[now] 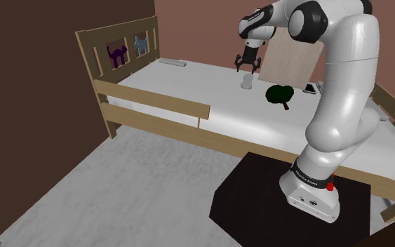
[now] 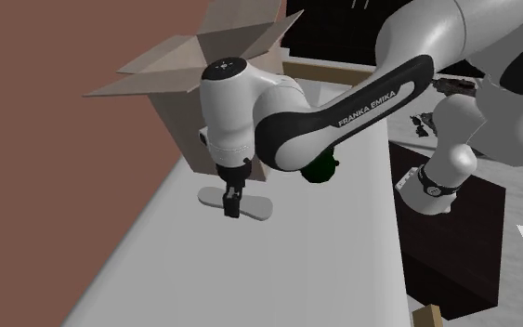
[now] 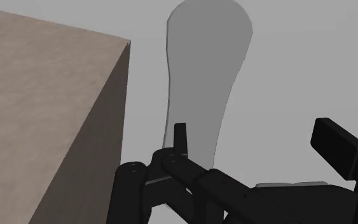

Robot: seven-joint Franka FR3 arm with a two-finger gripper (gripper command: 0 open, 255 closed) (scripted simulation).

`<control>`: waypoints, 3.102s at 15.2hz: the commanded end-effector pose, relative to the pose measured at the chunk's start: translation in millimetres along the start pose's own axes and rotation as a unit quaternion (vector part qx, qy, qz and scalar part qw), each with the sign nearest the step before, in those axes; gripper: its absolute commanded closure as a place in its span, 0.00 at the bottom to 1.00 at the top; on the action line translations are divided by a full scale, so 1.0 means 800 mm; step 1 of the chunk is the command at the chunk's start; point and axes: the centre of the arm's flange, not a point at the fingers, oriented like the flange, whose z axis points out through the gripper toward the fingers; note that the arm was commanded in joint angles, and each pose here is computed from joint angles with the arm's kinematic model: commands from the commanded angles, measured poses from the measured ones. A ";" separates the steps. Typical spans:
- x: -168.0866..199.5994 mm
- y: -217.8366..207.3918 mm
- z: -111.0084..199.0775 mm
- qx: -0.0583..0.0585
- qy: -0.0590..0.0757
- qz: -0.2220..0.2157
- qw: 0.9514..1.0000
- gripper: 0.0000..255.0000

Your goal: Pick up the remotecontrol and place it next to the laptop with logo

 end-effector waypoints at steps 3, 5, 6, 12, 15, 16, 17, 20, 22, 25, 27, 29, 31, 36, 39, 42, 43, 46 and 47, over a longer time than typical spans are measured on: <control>0.030 0.042 0.024 -0.007 -0.006 0.042 0.999 0.00; 0.030 0.042 0.037 -0.007 -0.006 0.042 0.999 0.00; 0.029 0.042 0.044 -0.007 -0.006 0.042 0.999 0.00; 0.029 0.042 0.067 -0.007 -0.006 0.042 0.999 0.00; 0.029 0.042 0.068 -0.007 -0.006 0.042 0.999 0.00; 0.029 0.042 0.067 -0.007 -0.006 0.042 0.999 0.00; 0.029 0.042 0.067 -0.007 -0.006 0.042 0.999 0.00; 0.029 0.042 0.067 -0.007 -0.006 0.042 0.999 1.00; 0.029 0.042 0.067 -0.007 -0.006 0.042 0.999 1.00; 0.029 0.042 0.067 -0.007 -0.006 0.042 0.999 1.00; 0.029 0.042 0.067 -0.007 -0.006 0.042 0.999 1.00; 0.029 0.042 0.054 -0.007 -0.006 0.042 0.999 1.00; 0.029 0.042 0.041 -0.007 -0.006 0.042 0.999 1.00; 0.030 0.040 0.008 -0.007 -0.006 0.042 0.999 1.00; 0.030 0.040 -0.012 -0.007 -0.006 0.042 0.999 1.00; 0.030 0.039 -0.031 -0.007 -0.006 0.042 0.999 1.00; 0.030 0.039 -0.038 -0.007 -0.006 0.042 0.999 1.00; 0.030 0.038 -0.058 -0.007 -0.006 0.042 0.999 1.00; 0.030 0.038 -0.063 -0.007 -0.006 0.042 0.999 1.00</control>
